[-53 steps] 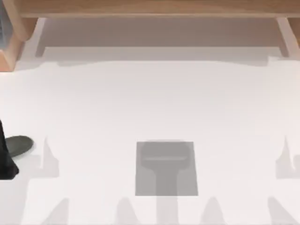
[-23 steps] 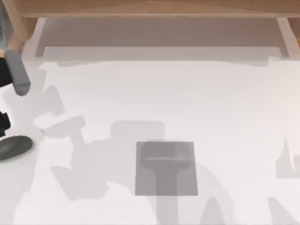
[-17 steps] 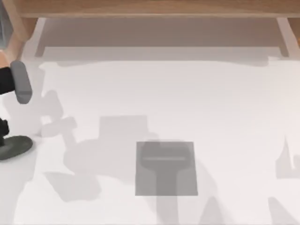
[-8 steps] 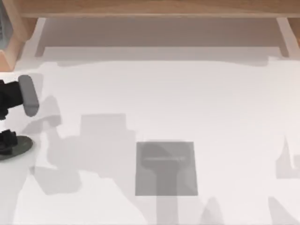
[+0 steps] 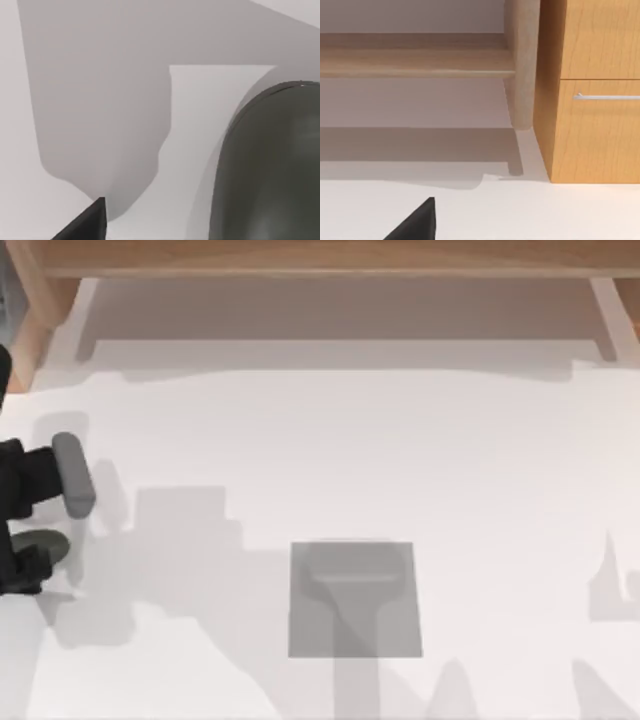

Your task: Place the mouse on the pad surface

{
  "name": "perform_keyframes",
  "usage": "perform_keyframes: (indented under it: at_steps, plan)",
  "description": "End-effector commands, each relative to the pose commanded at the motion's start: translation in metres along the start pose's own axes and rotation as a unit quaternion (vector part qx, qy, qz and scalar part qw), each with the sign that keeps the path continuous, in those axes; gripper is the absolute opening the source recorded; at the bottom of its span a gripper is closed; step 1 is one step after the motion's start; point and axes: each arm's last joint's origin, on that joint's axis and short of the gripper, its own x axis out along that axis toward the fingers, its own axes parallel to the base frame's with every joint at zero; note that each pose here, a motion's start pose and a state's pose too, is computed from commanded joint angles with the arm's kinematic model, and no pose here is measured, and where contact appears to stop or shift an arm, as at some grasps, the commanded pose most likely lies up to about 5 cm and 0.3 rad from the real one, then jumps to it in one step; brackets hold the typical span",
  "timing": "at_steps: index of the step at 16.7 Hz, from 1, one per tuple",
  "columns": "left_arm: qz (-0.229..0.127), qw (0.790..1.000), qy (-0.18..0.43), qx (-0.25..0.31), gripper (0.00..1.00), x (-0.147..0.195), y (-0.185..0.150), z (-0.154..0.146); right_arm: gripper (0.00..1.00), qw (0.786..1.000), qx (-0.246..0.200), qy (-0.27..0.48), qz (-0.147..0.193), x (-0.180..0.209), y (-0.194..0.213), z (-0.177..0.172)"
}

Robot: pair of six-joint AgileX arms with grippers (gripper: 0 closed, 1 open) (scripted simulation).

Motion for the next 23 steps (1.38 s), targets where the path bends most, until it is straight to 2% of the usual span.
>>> perform_keyframes:
  at_steps: [2, 15, 23]
  plan:
    - [0.0, 1.0, 0.0, 0.0, 1.0, 0.0, 0.0, 0.0, 1.0, 1.0, 0.0, 0.0, 0.0, 0.0, 0.0, 0.0]
    - [0.0, 1.0, 0.0, 0.0, 0.02, 0.0, 0.0, 0.0, 1.0, 1.0, 0.0, 0.0, 0.0, 0.0, 0.0, 0.0]
    - [0.0, 1.0, 0.0, 0.0, 0.0, 0.0, 0.0, 0.0, 1.0, 1.0, 0.0, 0.0, 0.0, 0.0, 0.0, 0.0]
